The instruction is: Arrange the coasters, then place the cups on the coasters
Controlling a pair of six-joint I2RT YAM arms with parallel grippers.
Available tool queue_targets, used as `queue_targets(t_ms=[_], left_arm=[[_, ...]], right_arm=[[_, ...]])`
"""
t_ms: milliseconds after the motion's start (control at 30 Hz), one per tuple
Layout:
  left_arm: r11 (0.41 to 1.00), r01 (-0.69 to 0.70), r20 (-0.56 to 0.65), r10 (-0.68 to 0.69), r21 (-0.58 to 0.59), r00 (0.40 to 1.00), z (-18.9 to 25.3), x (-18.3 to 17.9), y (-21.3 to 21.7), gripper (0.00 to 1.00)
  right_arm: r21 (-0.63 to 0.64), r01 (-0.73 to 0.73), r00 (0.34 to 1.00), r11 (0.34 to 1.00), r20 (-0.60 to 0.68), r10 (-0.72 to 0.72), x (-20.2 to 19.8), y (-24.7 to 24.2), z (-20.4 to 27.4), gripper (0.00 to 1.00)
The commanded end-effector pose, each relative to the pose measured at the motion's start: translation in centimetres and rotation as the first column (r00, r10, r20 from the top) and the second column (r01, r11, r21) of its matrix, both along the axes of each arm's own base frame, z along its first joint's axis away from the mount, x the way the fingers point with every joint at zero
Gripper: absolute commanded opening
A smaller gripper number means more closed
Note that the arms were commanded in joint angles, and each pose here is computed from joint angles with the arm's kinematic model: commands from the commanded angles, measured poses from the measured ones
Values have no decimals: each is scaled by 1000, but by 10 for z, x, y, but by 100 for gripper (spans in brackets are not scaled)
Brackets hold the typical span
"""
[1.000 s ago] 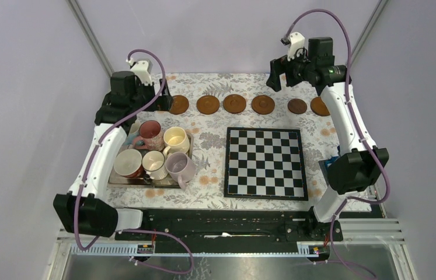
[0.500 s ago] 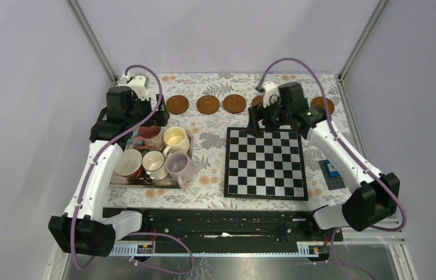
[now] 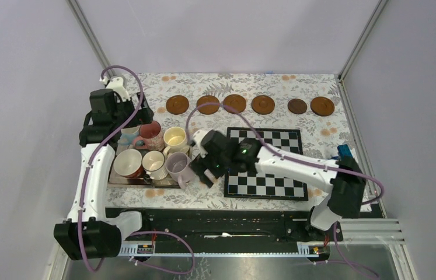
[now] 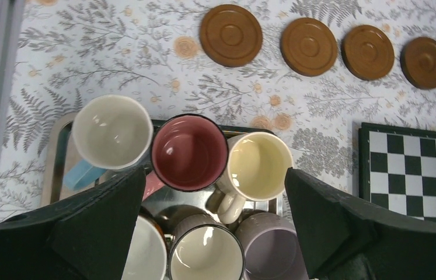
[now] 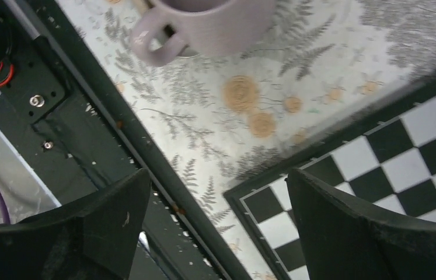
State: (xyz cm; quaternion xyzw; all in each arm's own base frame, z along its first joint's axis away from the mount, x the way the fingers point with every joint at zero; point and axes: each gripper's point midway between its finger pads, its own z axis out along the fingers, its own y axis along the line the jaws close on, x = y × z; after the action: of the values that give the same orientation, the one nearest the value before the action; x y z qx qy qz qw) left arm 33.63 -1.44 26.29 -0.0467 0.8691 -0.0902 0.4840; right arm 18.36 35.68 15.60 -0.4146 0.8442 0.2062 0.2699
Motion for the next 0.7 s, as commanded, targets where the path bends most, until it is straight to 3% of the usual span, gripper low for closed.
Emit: queue_targets(t_ms=[0,300,667], left_arm=[[998,-37,78,40,-44,996,19,-5,9,99],[995,-68,105,75,-68,992,24,-9,18,99],[995,-52,138,64,-87,988,33,-16,15,99]], right_arm=[[24,52,996,998,71,-54,-14,37,23,95],[-65,139,988,988,70,-134,-28,86,-3,96],[-151,212,976,966,88,-200,-23,106,-41,92]])
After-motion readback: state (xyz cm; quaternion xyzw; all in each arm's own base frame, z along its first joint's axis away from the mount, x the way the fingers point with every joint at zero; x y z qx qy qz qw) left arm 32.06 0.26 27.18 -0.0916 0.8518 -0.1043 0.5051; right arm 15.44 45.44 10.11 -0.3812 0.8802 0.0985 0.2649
